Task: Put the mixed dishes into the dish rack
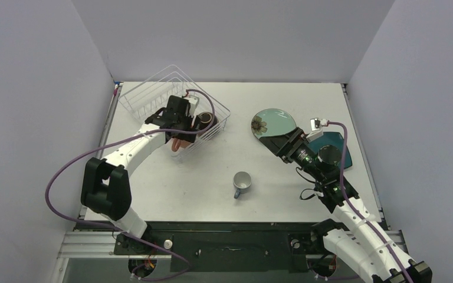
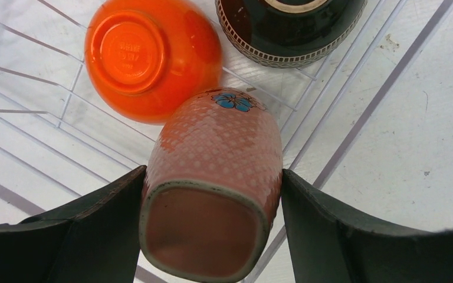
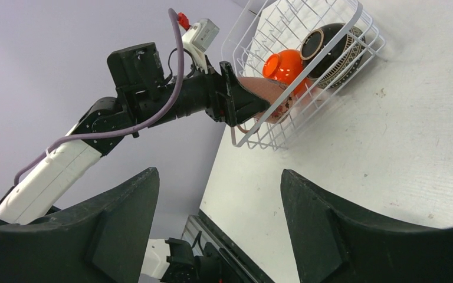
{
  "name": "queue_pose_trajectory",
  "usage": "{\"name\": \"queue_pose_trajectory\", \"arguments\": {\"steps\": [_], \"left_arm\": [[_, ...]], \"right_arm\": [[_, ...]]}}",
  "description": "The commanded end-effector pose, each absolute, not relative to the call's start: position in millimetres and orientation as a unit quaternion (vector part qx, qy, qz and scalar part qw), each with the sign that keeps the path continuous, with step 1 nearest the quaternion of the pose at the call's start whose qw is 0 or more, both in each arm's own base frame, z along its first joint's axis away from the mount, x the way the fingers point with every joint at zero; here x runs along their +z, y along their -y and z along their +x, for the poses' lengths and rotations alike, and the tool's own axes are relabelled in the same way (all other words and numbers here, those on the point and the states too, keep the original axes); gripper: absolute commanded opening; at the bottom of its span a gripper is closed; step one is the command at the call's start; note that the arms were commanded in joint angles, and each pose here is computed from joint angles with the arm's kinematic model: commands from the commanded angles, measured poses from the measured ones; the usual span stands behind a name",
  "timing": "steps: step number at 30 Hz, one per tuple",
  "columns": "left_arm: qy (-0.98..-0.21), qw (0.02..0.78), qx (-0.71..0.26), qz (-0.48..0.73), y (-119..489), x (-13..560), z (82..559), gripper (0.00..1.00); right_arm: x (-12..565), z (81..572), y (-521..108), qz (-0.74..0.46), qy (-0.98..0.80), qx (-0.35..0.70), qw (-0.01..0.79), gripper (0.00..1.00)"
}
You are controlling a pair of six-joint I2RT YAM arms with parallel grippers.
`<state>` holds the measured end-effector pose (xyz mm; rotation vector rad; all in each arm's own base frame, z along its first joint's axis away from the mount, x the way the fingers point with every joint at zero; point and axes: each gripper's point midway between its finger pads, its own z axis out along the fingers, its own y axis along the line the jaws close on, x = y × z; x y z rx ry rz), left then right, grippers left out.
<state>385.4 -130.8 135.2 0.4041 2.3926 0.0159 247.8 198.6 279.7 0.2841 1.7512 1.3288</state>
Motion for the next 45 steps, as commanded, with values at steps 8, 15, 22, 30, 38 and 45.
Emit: {"name": "queue_pose_trajectory", "arguments": {"steps": [8, 15, 22, 30, 38, 45], "left_arm": [[-0.92, 0.375, 0.006, 0.117, 137, 142, 412, 0.0], [-0.931, 0.349, 0.013, 0.104, 136, 127, 412, 0.15], [-0.936, 0.339, 0.017, 0.097, 134, 124, 410, 0.39], [-0.937, 0.337, 0.004, 0.096, 138, 127, 404, 0.55], [-0.935, 0.343, 0.003, 0.095, 138, 136, 401, 0.8], [-0.93, 0.355, -0.003, 0.091, 138, 148, 399, 0.97]], "right_arm": [[279, 249, -196, 0.114, -0.703, 0.534, 0.455, 0.7], [272, 248, -194, 0.119, -0.711, 0.526, 0.451, 0.7], [265, 247, -192, 0.126, -0.719, 0.519, 0.445, 0.69], [249, 256, -186, 0.139, -0.743, 0.481, 0.443, 0.71], [229, 276, -171, 0.165, -0.763, 0.432, 0.452, 0.73], [192, 288, -151, 0.187, -0.799, 0.374, 0.432, 0.74]]}}
